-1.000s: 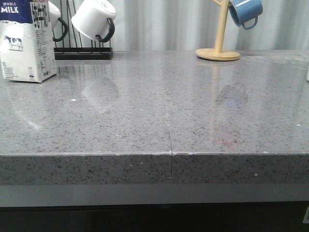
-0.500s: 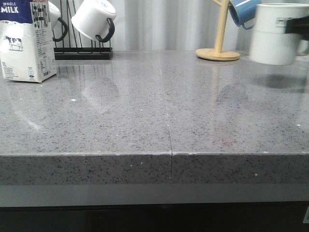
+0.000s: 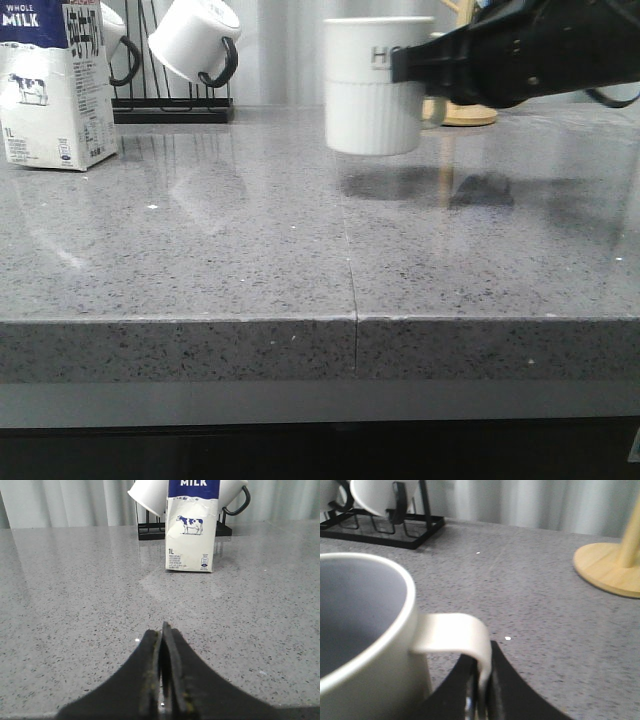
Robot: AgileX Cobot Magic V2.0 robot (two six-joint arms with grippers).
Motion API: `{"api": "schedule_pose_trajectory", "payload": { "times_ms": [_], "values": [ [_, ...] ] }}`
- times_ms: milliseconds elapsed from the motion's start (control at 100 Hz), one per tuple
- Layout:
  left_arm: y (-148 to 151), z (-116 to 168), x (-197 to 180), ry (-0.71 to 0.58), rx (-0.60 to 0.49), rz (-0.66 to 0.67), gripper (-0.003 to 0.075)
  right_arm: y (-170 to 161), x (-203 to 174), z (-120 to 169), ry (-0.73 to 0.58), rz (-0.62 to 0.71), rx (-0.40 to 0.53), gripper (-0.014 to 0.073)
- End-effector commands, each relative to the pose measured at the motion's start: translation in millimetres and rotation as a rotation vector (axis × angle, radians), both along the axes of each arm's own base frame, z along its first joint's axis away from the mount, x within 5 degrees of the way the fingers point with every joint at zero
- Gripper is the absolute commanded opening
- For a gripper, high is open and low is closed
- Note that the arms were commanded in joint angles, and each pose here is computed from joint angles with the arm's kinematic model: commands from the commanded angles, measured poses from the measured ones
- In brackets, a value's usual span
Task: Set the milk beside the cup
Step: 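Carry the HOME mug with the right gripper toward the table center, then lower the mug, open the right gripper and withdraw it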
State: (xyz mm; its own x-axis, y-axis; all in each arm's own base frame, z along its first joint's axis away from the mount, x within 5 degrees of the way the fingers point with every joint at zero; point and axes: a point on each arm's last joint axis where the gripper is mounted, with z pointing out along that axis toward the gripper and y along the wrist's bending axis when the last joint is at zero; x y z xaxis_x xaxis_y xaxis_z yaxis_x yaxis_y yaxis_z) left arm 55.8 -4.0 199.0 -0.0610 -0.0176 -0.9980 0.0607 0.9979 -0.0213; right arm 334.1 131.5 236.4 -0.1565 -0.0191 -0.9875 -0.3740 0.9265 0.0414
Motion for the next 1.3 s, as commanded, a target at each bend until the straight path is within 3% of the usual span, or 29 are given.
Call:
{"api": "schedule_pose_trajectory", "payload": {
  "times_ms": [0,250,320,470,540,790,980,1050,1220,1290],
  "values": [
    [0.8,-4.7,-0.5,-0.075,-0.022,0.009,-0.0021,7.4,6.5,24.1,-0.132,0.017,0.052,-0.0067],
    [0.8,-4.7,-0.5,-0.075,-0.022,0.009,-0.0021,13.9,16.9,8.2,-0.092,0.023,0.037,-0.0055],
    [0.8,-4.7,-0.5,-0.075,-0.022,0.009,-0.0021,13.9,16.8,6.8,-0.079,0.022,0.031,0.0013],
    [0.8,-4.7,-0.5,-0.075,-0.022,0.009,-0.0021,13.5,16.1,8.2,-0.079,0.022,0.032,0.0252],
    [0.8,-4.7,-0.5,-0.075,-0.022,0.009,-0.0021,12.9,14.8,9.6,-0.078,0.021,0.031,0.0291],
    [0.8,-4.7,-0.5,-0.075,-0.022,0.009,-0.0021,3.4,-7.1,5.7,-0.034,0.018,0.014,0.0286],
    [0.8,-4.7,-0.5,-0.075,-0.022,0.009,-0.0021,-13.3,-48.3,-3.1,0.014,0.018,-0.005,0.0283],
    [0.8,-4.7,-0.5,-0.075,-0.022,0.009,-0.0021,-21.0,-67.1,-2.9,0.028,0.018,-0.011,0.0222],
    [0.8,-4.7,-0.5,-0.075,-0.022,0.009,-0.0021,-40.5,-114.2,5.6,0.042,0.015,-0.02,-0.004],
    [0.8,-4.7,-0.5,-0.075,-0.022,0.009,-0.0021,-48.3,-132.9,9.0,0.052,0.013,-0.025,-0.0064]
  ]
}}
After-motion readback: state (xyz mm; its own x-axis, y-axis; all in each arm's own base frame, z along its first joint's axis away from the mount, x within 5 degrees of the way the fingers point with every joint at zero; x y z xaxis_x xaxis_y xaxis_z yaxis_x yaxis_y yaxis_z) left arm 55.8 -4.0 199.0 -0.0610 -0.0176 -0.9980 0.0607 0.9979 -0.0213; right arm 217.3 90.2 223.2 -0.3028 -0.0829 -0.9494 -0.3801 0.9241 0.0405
